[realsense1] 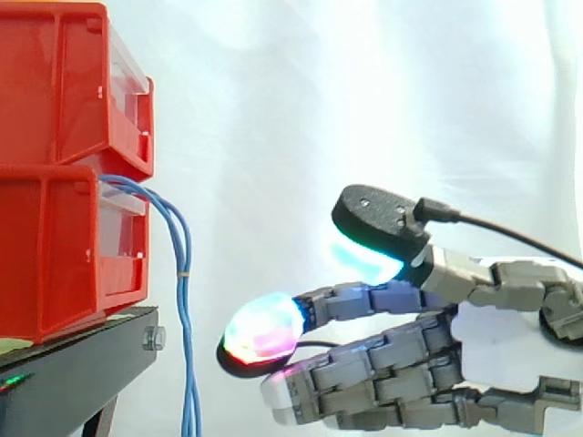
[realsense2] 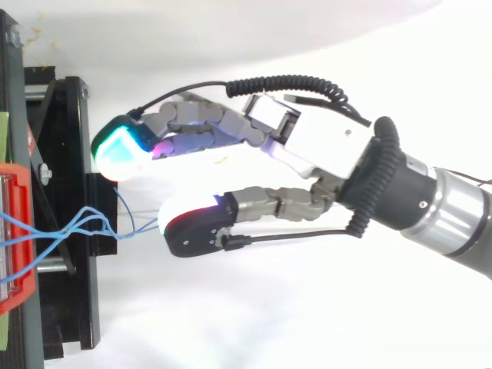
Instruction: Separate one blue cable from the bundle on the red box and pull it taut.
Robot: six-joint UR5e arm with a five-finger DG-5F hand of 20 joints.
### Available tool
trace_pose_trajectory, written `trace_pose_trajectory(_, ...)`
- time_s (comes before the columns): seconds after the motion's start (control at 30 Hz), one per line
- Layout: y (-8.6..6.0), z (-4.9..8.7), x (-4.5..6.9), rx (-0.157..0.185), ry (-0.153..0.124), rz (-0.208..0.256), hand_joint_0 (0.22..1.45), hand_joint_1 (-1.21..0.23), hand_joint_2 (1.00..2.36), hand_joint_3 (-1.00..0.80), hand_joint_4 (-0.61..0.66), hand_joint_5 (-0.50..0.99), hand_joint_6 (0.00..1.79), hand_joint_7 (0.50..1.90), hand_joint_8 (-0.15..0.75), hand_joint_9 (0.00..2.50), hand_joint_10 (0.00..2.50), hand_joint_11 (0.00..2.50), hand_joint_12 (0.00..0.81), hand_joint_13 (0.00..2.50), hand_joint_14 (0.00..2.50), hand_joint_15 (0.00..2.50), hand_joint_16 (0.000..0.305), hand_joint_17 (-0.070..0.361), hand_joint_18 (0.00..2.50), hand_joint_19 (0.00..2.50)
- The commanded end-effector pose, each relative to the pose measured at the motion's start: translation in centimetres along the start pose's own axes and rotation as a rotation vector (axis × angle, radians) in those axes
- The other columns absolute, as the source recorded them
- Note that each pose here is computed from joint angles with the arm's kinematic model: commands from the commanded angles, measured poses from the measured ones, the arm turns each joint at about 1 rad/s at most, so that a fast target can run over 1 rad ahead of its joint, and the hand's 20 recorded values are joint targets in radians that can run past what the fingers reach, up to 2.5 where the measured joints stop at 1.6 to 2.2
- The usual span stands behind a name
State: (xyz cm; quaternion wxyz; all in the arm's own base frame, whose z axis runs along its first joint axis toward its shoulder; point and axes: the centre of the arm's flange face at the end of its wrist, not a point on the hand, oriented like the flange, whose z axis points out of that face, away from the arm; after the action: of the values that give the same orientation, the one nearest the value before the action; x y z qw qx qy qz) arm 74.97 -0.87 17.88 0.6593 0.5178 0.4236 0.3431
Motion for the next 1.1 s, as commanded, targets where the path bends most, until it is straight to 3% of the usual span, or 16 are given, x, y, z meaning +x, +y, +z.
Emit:
trace_pose_trajectory(0.0,-1.5,1.4,1.5,-0.006,0.015,0.02,0.5,-0.59,1.0,-0.5,0.18,-0.18,0.5,0.77,0.232,0.64,0.0,0.08,0.316,0.36,0.0,0.09,0.044,0.1,0.11,0.1)
trace_pose_trajectory(0.13,-1.2,2.5,2.5,-0.023,0.031,0.036,0.5,-0.59,1.0,-0.5,0.18,-0.18,0.5,0.77,0.233,0.65,0.0,0.08,0.317,0.38,0.0,0.1,0.044,0.1,0.12,0.11)
trace_pose_trajectory(0.3,-1.0,2.5,2.5,-0.026,0.033,0.026,0.5,-0.59,1.0,-0.5,0.19,-0.17,0.5,0.77,0.235,0.67,0.0,0.09,0.314,0.41,0.01,0.12,0.044,0.098,0.15,0.12)
trace_pose_trajectory(0.63,-0.3,1.3,5.3,-0.041,0.073,0.02,0.52,-0.6,1.0,-0.5,0.22,-0.14,0.5,0.84,0.235,0.74,0.0,0.13,0.306,0.48,0.01,0.16,0.042,0.094,0.2,0.16)
trace_pose_trajectory(0.87,-0.1,1.2,5.5,-0.046,0.089,0.036,0.55,-0.61,1.0,-0.5,0.26,-0.09,0.5,1.01,0.229,0.82,0.01,0.16,0.294,0.53,0.01,0.19,0.039,0.088,0.3,0.2)
trace_pose_trajectory(1.07,0.2,1.4,5.7,-0.049,0.098,0.079,0.56,-0.64,1.0,-0.5,0.24,-0.07,0.5,1.14,0.222,0.86,0.01,0.18,0.294,0.57,0.01,0.21,0.038,0.085,0.33,0.22)
